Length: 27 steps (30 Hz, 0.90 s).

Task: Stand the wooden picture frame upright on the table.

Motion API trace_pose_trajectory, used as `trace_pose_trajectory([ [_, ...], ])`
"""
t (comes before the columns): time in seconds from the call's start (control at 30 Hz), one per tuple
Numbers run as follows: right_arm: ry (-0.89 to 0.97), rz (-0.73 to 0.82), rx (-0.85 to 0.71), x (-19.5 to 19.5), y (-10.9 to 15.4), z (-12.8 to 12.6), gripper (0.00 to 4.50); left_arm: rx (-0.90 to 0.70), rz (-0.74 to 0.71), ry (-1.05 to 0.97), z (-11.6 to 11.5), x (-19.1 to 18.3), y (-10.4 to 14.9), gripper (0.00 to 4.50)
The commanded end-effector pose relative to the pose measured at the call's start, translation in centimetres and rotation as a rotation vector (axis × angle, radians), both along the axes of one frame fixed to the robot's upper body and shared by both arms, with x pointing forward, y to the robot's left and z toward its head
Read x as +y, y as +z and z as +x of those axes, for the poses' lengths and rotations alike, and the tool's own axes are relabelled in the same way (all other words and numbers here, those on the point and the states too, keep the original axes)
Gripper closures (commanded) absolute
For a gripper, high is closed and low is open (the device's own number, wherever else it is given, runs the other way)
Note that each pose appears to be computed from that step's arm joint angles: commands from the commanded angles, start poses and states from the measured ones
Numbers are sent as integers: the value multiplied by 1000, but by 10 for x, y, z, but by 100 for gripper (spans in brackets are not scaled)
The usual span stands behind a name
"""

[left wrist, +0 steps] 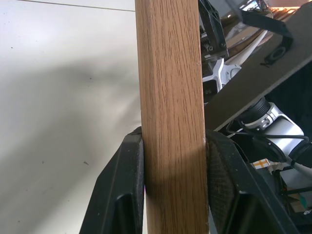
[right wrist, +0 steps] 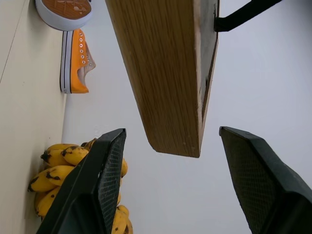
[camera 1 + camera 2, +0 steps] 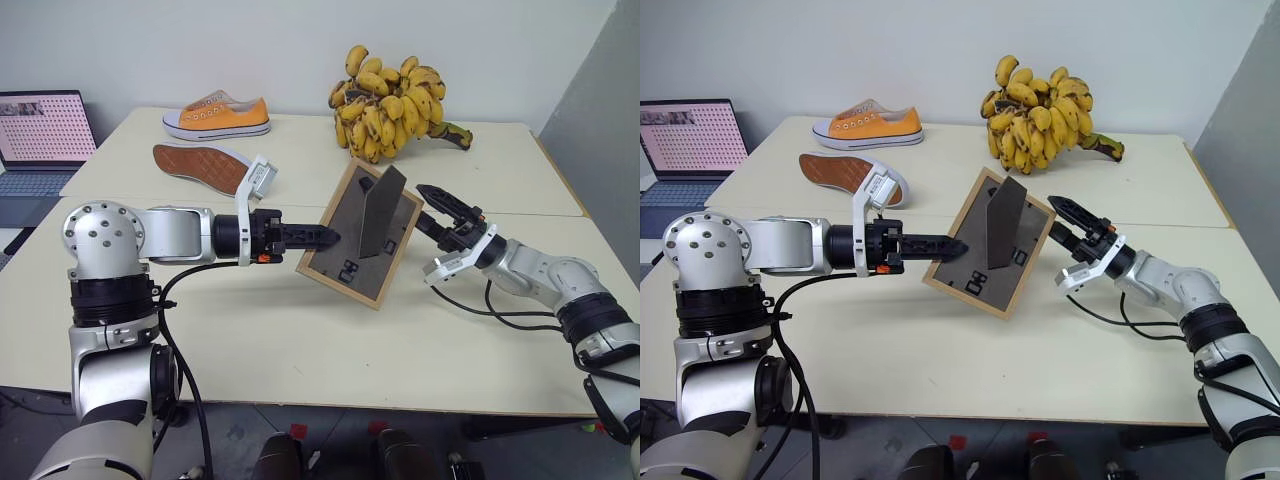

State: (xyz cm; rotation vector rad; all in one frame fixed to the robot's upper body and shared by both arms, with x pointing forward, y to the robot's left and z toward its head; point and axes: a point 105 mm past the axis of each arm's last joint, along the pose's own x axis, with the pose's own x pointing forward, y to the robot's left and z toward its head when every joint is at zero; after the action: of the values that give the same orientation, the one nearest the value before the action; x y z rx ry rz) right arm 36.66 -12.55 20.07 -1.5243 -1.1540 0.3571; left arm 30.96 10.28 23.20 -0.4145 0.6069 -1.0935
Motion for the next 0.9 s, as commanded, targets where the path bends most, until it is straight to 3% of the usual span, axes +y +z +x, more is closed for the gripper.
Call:
trace_pose_trajectory([
  [0.03, 99, 31, -52, 23, 9, -13, 129, -43, -29, -27, -4, -2, 16, 320],
  [0.53, 103, 40, -44, 22, 7, -15, 129, -44, -24, -23, -3, -3, 18, 320],
  [0.63, 102, 35, -40, 22, 7, -15, 174, -44, -24, -23, -3, -3, 18, 320],
  [0.77, 105, 29, -36, 22, 6, -15, 272, -45, -26, -22, -3, -3, 18, 320],
  [0.9, 107, 30, -35, 22, 6, -15, 299, -47, -26, -23, -3, -4, 18, 320],
])
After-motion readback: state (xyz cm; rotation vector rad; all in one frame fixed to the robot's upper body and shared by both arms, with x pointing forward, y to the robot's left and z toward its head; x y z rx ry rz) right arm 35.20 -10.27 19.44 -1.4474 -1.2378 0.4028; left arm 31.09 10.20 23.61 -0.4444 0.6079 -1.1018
